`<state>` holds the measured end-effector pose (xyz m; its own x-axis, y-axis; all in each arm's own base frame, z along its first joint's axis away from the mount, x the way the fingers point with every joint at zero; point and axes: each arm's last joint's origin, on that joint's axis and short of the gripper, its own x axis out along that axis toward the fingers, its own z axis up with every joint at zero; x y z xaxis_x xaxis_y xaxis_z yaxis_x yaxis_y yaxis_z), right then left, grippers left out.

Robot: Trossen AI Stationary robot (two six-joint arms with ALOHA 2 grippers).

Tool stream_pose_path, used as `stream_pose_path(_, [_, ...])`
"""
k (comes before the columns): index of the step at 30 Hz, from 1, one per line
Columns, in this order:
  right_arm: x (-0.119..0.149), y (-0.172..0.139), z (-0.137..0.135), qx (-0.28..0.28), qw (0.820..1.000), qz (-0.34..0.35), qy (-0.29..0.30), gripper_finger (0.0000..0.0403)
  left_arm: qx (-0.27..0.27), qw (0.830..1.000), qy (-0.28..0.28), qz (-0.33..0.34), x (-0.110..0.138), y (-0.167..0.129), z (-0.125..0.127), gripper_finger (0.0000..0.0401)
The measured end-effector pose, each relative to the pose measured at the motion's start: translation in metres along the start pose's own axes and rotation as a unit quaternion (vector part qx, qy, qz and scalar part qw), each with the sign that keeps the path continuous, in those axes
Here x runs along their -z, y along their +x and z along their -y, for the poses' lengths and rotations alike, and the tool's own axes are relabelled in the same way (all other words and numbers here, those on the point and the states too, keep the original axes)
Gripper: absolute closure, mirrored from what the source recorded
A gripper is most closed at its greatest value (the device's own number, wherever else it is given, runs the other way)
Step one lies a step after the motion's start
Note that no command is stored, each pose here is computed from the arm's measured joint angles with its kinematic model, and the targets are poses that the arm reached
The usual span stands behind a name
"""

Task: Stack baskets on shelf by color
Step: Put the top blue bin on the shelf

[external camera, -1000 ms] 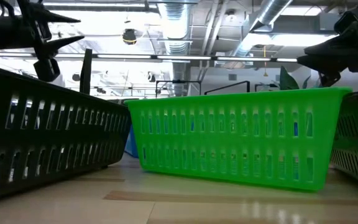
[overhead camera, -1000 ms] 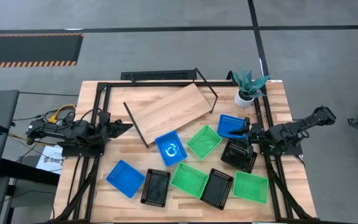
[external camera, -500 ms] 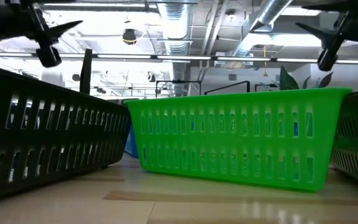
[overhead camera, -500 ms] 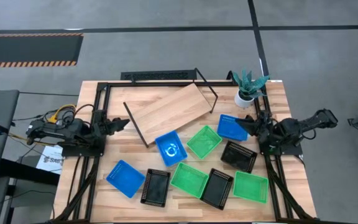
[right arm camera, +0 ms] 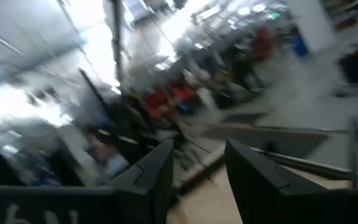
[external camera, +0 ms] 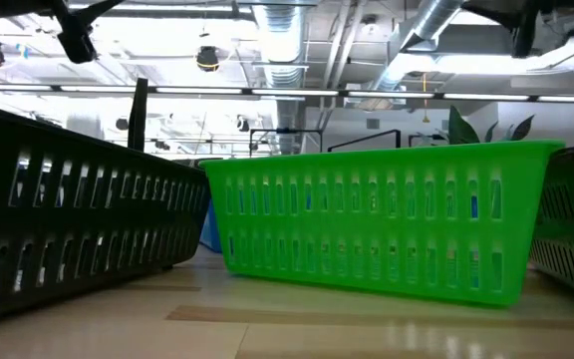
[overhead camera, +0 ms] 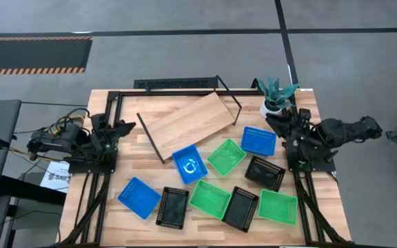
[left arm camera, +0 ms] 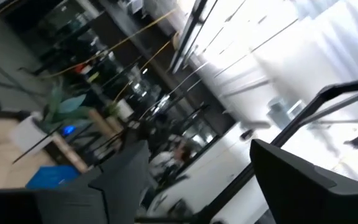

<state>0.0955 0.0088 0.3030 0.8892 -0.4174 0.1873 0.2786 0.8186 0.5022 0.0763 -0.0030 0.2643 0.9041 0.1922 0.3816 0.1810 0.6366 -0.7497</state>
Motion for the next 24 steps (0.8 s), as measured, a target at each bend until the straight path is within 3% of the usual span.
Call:
stream_pose_path(9, [-0.049,0.013,-0.031,0.069,0.987,-0.14,-0.04,0.0189,-0.092,0.992,0.028,-0.082,-0.014,0.028,0.028,0.0133])
stream_pose_path(14, [-0.057,0.022,-0.038,0.148,0.966,-0.211,-0.033,0.0187,-0.174,0.979,0.015,-0.107,-0.017,0.045,0.038,0.0134])
stream_pose_path(17, [-0.055,0.026,-0.039,0.191,0.943,-0.272,-0.027,0.019,-0.201,0.971,0.013,-0.13,-0.017,0.055,0.043,0.0134])
stream_pose_path(20, [-0.046,0.033,-0.038,0.241,0.908,-0.343,-0.015,0.0192,-0.226,0.962,0.016,-0.152,-0.016,0.064,0.047,0.0134])
stream_pose_path(24, [-0.023,0.042,-0.034,0.305,0.836,-0.456,-0.003,0.0192,-0.255,0.951,0.028,-0.175,-0.012,0.073,0.048,0.0134])
